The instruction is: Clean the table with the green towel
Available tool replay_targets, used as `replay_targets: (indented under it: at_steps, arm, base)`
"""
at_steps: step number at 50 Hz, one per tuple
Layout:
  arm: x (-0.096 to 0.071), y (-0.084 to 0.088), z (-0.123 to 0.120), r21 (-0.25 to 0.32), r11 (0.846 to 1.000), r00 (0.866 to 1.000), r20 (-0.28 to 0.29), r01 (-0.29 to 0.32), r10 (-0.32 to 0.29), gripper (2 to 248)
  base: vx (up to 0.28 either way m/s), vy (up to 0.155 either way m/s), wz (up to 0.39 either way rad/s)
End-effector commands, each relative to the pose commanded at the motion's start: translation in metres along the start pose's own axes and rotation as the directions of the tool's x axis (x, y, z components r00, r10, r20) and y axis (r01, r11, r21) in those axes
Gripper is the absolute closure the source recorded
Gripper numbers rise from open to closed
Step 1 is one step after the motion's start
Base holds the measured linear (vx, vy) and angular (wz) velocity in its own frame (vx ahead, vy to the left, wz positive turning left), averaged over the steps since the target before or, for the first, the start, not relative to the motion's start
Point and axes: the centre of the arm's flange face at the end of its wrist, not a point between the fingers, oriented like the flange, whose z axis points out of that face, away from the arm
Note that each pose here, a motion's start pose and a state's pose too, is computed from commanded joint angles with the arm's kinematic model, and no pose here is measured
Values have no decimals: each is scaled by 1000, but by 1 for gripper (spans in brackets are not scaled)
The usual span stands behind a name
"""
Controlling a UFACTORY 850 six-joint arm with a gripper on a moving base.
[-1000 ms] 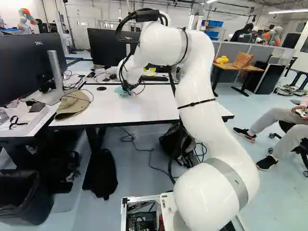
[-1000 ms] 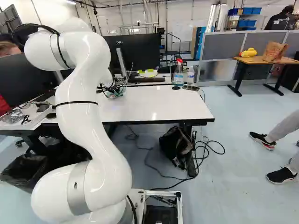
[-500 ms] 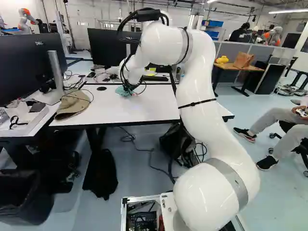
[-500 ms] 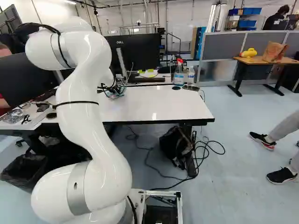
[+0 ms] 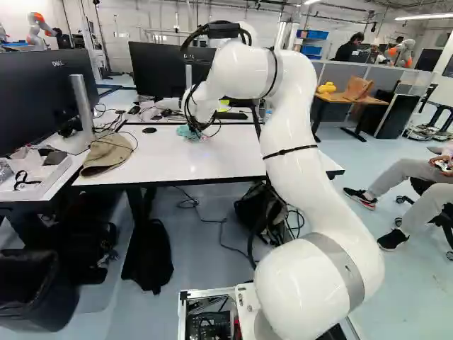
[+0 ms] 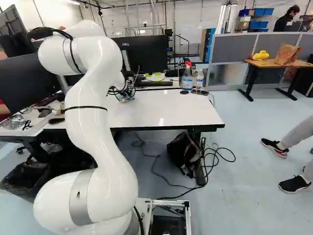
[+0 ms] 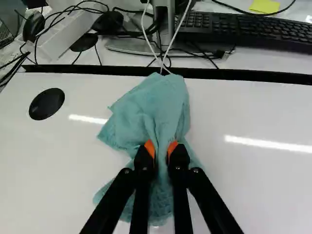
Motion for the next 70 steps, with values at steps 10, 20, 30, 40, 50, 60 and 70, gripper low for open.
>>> replay_targets:
  at_steps: [10, 20, 30, 40, 50, 60, 70]
  arm:
    - [10, 2, 14, -1, 1000, 1000, -20, -3, 3, 203]
    - [19, -3, 29, 6, 1000, 999, -40, 1, 0, 203]
    - [23, -16, 38, 18, 1000, 999, -53, 11, -10, 203]
    - [18, -30, 33, 31, 999, 999, -45, 25, -23, 203]
    - [10, -43, 23, 43, 998, 999, -29, 37, -36, 203]
    - [1, -56, 12, 54, 997, 999, -13, 51, -50, 203]
    - [-9, -65, -1, 64, 996, 998, 3, 61, -62, 203]
  base:
    - [0, 0, 0]
    - [0, 0, 0]
    - [0, 0, 0]
    - [0, 0, 0]
    - [0, 0, 0]
    - [0, 0, 0]
    - [0, 0, 0]
